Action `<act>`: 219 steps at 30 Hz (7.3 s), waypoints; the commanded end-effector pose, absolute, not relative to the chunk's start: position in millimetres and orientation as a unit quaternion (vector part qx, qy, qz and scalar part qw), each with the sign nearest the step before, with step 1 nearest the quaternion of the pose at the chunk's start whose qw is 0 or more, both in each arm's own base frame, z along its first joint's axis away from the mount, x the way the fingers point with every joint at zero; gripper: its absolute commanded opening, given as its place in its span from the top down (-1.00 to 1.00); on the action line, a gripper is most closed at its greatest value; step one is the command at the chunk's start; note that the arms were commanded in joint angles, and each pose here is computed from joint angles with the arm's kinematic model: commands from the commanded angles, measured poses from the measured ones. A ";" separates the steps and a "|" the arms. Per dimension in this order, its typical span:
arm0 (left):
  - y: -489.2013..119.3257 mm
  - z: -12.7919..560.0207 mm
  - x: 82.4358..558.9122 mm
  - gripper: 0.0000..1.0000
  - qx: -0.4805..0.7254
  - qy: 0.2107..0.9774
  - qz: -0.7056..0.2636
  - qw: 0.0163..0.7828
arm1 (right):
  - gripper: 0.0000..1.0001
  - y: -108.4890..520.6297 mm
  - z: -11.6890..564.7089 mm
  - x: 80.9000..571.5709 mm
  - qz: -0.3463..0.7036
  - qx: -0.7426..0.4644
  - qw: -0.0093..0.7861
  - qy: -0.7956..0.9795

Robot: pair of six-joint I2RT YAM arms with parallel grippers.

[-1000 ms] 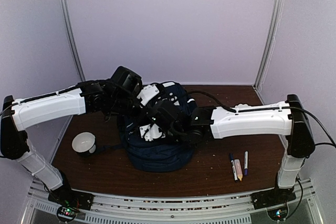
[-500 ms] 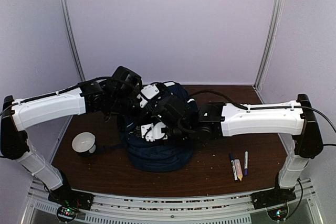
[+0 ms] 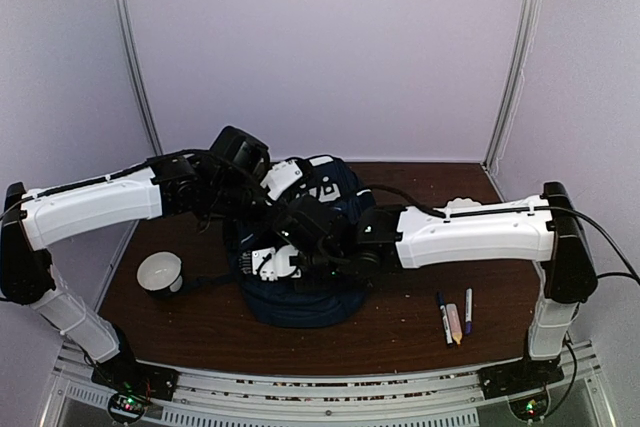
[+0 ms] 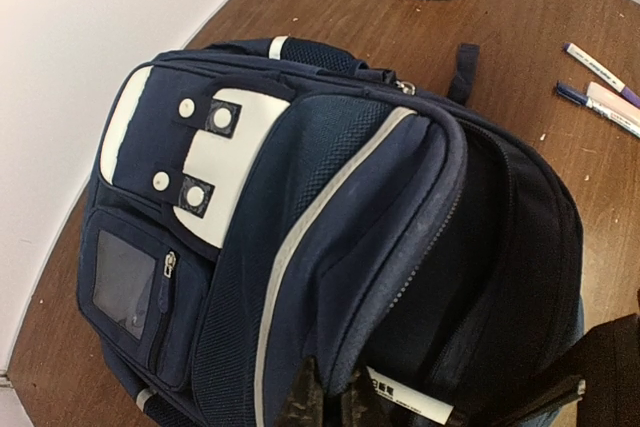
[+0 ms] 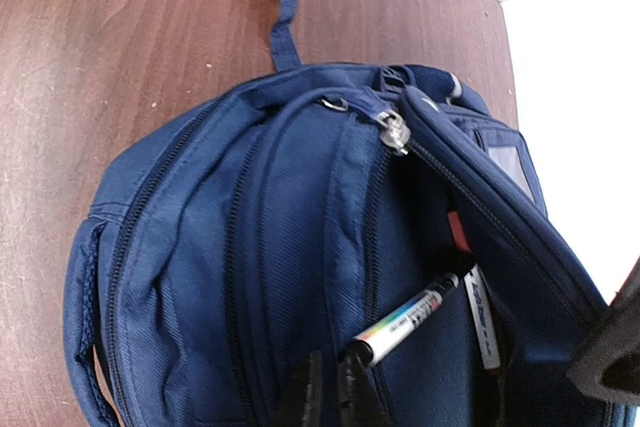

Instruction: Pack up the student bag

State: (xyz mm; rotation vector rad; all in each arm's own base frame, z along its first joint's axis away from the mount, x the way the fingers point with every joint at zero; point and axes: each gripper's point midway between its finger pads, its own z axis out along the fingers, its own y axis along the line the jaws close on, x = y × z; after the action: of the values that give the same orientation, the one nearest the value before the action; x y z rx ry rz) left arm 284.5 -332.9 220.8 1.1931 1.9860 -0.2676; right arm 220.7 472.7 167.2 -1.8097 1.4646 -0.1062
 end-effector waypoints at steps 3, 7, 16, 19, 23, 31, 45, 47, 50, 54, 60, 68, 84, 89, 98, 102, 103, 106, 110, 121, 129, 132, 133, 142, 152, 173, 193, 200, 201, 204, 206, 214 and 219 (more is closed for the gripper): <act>-336.5 271.8 293.8 1.00 0.442 0.755 -0.130 0.466 | 0.91 489.3 164.6 211.1 -0.017 -0.722 0.398 0.566; -335.4 272.6 293.7 1.00 0.442 0.755 -0.129 0.467 | 0.93 494.3 161.3 221.4 -0.042 -0.712 0.415 0.565; -337.6 268.4 293.4 1.00 0.449 0.755 -0.131 0.460 | 0.99 462.3 151.8 263.8 -0.148 -0.675 0.408 0.596; -337.8 268.8 292.2 1.00 0.450 0.754 -0.133 0.459 | 1.00 428.5 152.8 276.3 -0.191 -0.654 0.412 0.605; -338.1 268.7 292.4 1.00 0.451 0.754 -0.133 0.459 | 1.00 384.1 162.5 290.3 -0.212 -0.613 0.423 0.632; -339.7 265.1 293.2 1.00 0.452 0.755 -0.133 0.455 | 1.00 368.5 172.3 280.2 -0.174 -0.617 0.417 0.644; -320.4 272.9 304.9 1.00 0.436 0.761 -0.075 0.475 | 0.65 275.3 136.2 173.9 0.042 -0.713 0.215 0.666; -324.8 266.7 303.7 1.00 0.437 0.757 -0.090 0.477 | 0.65 241.5 119.5 167.9 0.040 -0.711 0.178 0.679; -339.4 253.9 299.1 1.00 0.464 0.763 -0.111 0.435 | 0.67 190.0 105.3 155.0 0.037 -0.721 0.121 0.681; -342.2 246.1 298.2 1.00 0.469 0.766 -0.114 0.424 | 0.61 129.1 84.8 139.8 -0.019 -0.765 0.046 0.643; -345.9 242.2 296.9 1.00 0.474 0.764 -0.122 0.420 | 0.42 98.7 71.9 145.0 -0.085 -0.796 0.015 0.599; -344.0 242.0 297.1 1.00 0.472 0.765 -0.118 0.421 | 0.31 94.7 66.7 158.6 -0.124 -0.831 0.013 0.542; -341.1 246.3 298.6 1.00 0.469 0.765 -0.112 0.427 | 0.30 92.8 30.4 177.8 -0.163 -0.848 0.002 0.504; -340.8 246.5 298.3 1.00 0.469 0.765 -0.110 0.428 | 0.28 87.1 20.4 174.5 -0.151 -0.848 -0.013 0.508; -341.4 244.0 298.5 1.00 0.471 0.765 -0.110 0.425 | 0.33 74.6 5.5 175.1 -0.143 -0.836 -0.035 0.529; -341.5 243.0 298.7 1.00 0.472 0.766 -0.110 0.424 | 0.40 66.8 1.4 173.3 -0.134 -0.825 -0.048 0.548; -341.9 242.1 298.7 1.00 0.472 0.766 -0.110 0.423 | 0.43 64.7 0.1 171.9 -0.128 -0.821 -0.051 0.553; -342.1 242.4 298.8 1.00 0.472 0.765 -0.110 0.423 | 0.57 55.8 -3.1 169.2 -0.119 -0.809 -0.062 0.572; -342.8 241.8 298.4 1.00 0.474 0.765 -0.111 0.422 | 0.67 44.1 -6.7 166.8 -0.115 -0.796 -0.071 0.590; -344.3 241.5 297.3 1.00 0.476 0.765 -0.116 0.419 | 0.62 36.6 -2.5 164.6 -0.053 -0.726 -0.084 0.680; -345.2 243.0 295.9 1.00 0.477 0.763 -0.120 0.418 | 0.48 48.8 -6.5 157.8 -0.017 -0.703 -0.066 0.708; -345.1 243.4 295.6 1.00 0.477 0.763 -0.121 0.419 | 0.46 51.6 -9.0 155.8 -0.008 -0.699 -0.062 0.712; -345.5 243.3 295.3 1.00 0.478 0.763 -0.122 0.418 | 0.46 52.7 -9.3 155.7 -0.006 -0.698 -0.059 0.714; -345.9 242.1 295.3 1.00 0.477 0.764 -0.122 0.417 | 0.51 55.3 -10.6 158.5 -0.011 -0.696 -0.039 0.717; -345.4 241.0 296.4 1.00 0.477 0.765 -0.119 0.417 | 0.84 54.9 -13.0 153.1 0.003 -0.691 -0.061 0.720; -347.4 239.3 296.6 1.00 0.477 0.765 -0.123 0.414 | 0.90 170.2 147.6 232.5 -0.007 -0.704 0.144 0.695; -359.1 247.5 284.0 1.00 0.475 0.760 -0.182 0.405 | 0.89 405.7 214.2 253.8 -0.109 -0.748 0.380 0.533; -358.0 251.0 283.0 1.00 0.474 0.758 -0.184 0.408 | 0.89 435.1 204.0 260.8 -0.109 -0.742 0.404 0.523; -357.7 251.4 283.0 1.00 0.474 0.758 -0.184 0.408 | 0.88 438.4 202.8 261.7 -0.107 -0.742 0.407 0.522; -357.7 252.5 283.0 1.00 0.474 0.757 -0.184 0.410 | 0.88 448.6 196.8 261.7 -0.098 -0.746 0.408 0.516; -357.4 253.4 282.4 1.00 0.475 0.757 -0.184 0.410 | 0.88 454.2 189.5 261.5 -0.091 -0.748 0.408 0.515; -355.0 257.3 282.3 1.00 0.474 0.755 -0.180 0.415 | 0.88 457.9 142.5 272.3 -0.121 -0.760 0.389 0.507; -354.1 260.2 282.2 1.00 0.474 0.754 -0.180 0.419 | 0.88 450.6 127.6 284.3 -0.153 -0.757 0.379 0.510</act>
State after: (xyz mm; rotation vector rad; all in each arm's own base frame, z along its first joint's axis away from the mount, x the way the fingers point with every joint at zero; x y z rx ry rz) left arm 277.8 -344.8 209.1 1.2604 2.0232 -0.3852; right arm 271.9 457.2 141.3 -1.9423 1.2908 -0.3001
